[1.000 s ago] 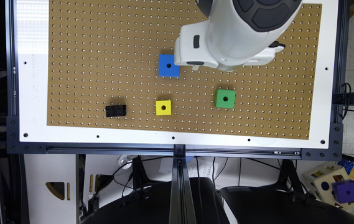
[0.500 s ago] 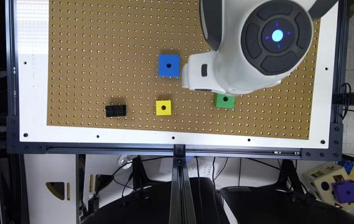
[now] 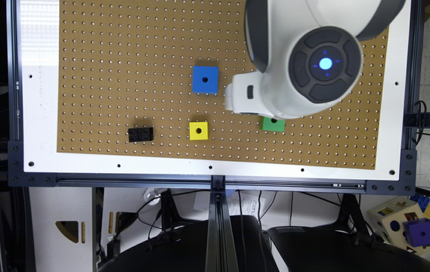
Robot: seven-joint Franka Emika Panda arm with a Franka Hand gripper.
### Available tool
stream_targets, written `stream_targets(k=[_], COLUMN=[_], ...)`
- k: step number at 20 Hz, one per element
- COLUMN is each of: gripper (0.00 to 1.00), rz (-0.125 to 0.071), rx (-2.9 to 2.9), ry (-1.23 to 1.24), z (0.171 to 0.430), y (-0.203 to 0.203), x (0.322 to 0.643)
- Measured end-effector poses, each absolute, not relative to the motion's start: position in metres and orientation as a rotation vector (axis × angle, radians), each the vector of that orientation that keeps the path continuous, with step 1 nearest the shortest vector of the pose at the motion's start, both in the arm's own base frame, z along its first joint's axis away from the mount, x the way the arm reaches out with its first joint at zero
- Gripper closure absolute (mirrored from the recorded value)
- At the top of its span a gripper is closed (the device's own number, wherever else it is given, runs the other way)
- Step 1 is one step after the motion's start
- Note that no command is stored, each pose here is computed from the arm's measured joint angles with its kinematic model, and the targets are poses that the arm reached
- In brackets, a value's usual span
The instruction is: Pick up green block.
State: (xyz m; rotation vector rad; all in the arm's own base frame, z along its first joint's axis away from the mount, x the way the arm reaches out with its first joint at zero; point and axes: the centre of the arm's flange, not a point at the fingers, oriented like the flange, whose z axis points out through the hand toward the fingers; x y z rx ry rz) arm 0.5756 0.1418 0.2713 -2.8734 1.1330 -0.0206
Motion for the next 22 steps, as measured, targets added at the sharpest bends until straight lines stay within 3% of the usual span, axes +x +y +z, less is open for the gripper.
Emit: stream_targets(k=[5, 7, 12, 22], gripper=[0.00, 0.00, 0.00, 0.00], rz=[-0.022, -0.006, -0.006, -0.007], rx=[-2.866, -2.870, -2.858, -2.854], ry=[1.133, 1.135, 1.127, 1.113], z=[0.269, 0.257, 0.228, 0.220], y=[0.148, 0.148, 0.156, 0.172], x=[0.582, 0.582, 0.597, 0.610])
